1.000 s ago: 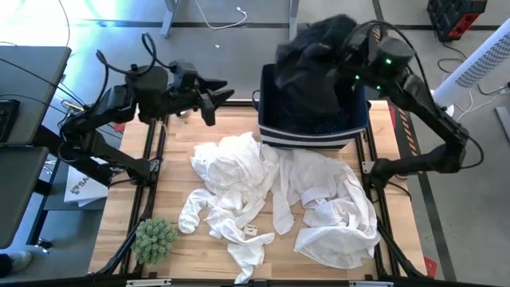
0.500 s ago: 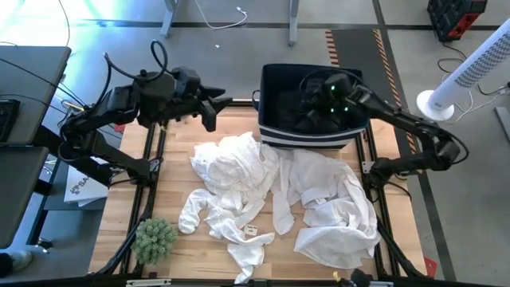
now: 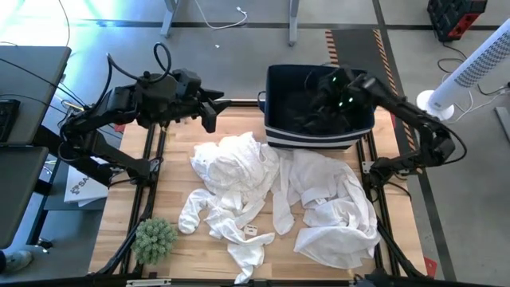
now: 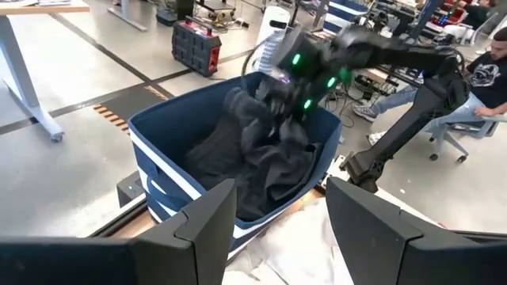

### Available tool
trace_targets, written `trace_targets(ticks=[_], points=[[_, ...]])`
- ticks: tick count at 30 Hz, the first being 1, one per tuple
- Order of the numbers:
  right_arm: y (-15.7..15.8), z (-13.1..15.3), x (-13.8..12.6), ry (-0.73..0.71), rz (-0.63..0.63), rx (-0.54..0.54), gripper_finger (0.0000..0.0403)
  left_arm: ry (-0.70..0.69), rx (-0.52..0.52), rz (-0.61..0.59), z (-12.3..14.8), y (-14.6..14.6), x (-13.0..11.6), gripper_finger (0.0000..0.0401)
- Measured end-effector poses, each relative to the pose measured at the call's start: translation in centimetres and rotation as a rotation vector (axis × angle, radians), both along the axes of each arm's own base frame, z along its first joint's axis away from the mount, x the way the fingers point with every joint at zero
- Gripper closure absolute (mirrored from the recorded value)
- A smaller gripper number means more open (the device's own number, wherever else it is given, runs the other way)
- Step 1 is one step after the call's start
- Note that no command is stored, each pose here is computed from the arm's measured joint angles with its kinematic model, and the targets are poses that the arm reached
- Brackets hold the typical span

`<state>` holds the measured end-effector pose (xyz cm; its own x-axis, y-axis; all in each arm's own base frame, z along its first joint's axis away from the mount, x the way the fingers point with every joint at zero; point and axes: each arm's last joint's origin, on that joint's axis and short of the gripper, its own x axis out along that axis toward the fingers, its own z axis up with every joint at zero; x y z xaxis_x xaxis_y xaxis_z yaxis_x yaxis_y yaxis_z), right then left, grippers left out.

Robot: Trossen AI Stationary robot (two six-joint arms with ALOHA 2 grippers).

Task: Sort clothes
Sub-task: Put the black shorts into the blue laundry organizer

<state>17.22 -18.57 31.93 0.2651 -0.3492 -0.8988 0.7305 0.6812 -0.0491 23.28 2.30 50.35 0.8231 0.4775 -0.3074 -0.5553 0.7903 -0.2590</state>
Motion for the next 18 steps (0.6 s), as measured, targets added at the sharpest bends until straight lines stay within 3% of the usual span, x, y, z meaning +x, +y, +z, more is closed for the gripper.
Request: trace_targets(ticks=[4, 8, 11, 15, 18], points=[[0.8, 5.0, -0.8, -0.052, -0.069, -0.005, 0.0165, 0.0, 0.0, 0.0, 0.0, 0.0, 0.0, 0.0209], [1.3, 8.4, -1.3, -0.132, -0.122, -0.058, 0.0163, -0.003, -0.007, 0.003, 0.0, 0.0, 0.0, 0.0209], [0.7, 9.4, -0.2, -0.312, -0.016, -0.097, 0.0164, -0.005, -0.014, 0.005, 0.0, 0.0, 0.0, 0.0209], [-0.6, 7.0, 1.7, -0.488, 0.146, -0.07, 0.0171, 0.004, -0.016, 0.006, -0.1, 0.0, 0.0, 0.0209], [-1.3, 2.7, 2.1, -0.447, 0.09, -0.031, 0.0175, 0.02, -0.032, 0.011, -0.3, 0.0, -0.1, 0.0209]])
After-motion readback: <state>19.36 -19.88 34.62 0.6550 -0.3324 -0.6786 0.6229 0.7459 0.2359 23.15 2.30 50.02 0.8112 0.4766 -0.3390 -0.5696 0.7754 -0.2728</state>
